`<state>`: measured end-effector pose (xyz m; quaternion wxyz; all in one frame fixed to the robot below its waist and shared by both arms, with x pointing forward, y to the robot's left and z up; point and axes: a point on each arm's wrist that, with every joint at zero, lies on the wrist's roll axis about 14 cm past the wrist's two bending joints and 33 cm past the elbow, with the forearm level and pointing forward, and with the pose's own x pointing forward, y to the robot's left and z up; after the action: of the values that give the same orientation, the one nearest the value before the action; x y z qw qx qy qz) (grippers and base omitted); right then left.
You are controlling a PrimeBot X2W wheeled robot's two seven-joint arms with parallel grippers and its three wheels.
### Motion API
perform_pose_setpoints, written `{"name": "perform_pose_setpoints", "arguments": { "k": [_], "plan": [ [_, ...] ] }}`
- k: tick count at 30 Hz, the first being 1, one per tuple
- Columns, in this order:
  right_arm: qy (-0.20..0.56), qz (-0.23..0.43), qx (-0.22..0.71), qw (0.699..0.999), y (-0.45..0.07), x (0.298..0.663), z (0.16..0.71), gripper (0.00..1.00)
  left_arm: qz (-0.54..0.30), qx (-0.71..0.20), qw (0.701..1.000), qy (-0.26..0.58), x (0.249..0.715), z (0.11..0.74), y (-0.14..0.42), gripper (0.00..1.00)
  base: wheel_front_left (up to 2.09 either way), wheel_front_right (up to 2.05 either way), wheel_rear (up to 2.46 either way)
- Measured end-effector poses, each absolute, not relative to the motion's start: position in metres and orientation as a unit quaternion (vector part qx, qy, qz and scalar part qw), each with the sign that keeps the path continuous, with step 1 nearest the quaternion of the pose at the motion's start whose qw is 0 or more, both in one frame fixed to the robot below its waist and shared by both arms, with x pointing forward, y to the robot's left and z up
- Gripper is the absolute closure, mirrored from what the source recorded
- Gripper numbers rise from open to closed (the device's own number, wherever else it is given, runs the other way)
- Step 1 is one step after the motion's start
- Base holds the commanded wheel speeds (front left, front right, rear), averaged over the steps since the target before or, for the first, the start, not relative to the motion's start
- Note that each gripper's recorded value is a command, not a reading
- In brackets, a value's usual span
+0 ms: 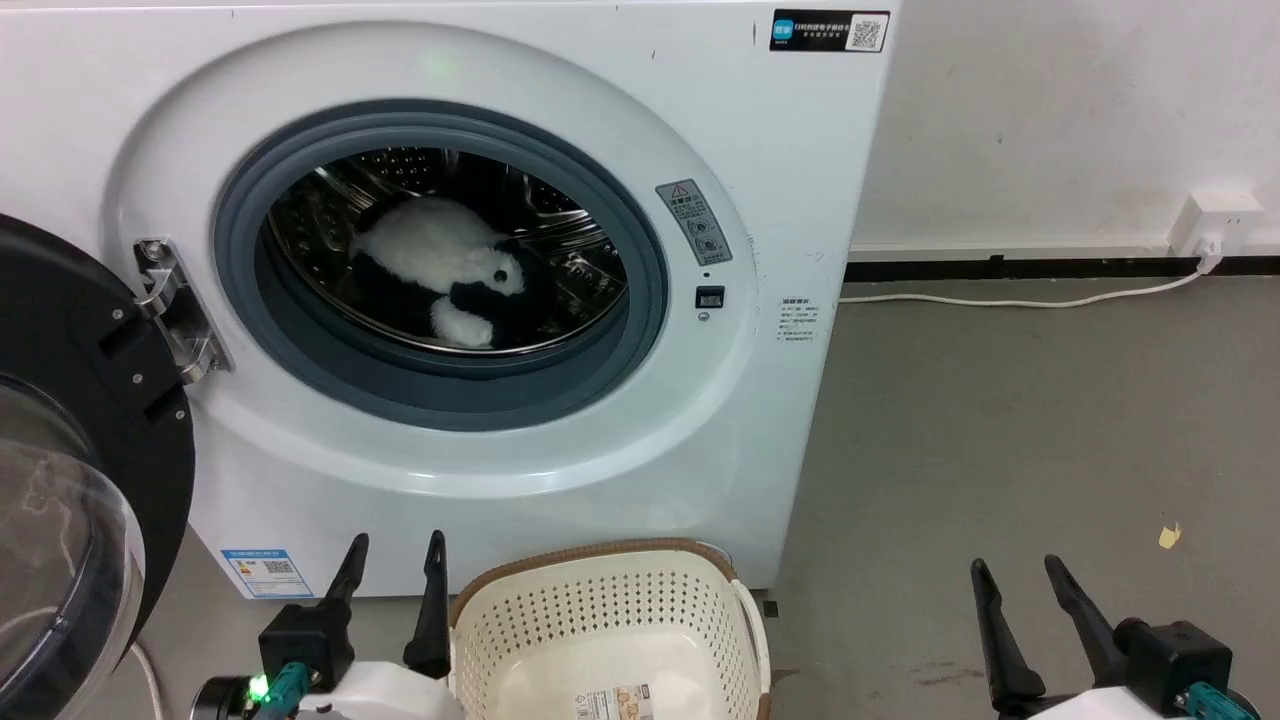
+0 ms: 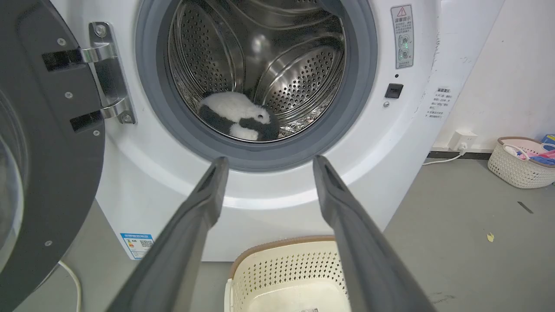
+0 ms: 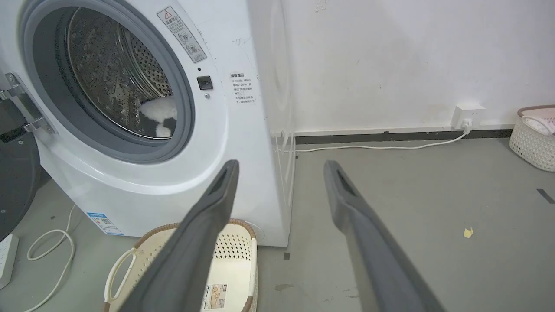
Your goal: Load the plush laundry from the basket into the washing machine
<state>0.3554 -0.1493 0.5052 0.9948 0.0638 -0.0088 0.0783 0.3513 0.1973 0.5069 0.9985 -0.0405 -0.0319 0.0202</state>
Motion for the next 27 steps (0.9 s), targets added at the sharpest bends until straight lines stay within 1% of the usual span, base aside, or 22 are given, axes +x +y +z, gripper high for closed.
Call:
{"name": "perform_pose_setpoints", "arguments": {
  "k": [27],
  "plan": [
    [-0.005,0.079,0.073,0.994,-0.1477,0.3572,0.5016,0.0,0.029,-0.046,0.998,-0.023,0.3464,0.5005,0.2004,0.0,0.0,0.0,0.0]
  ]
}}
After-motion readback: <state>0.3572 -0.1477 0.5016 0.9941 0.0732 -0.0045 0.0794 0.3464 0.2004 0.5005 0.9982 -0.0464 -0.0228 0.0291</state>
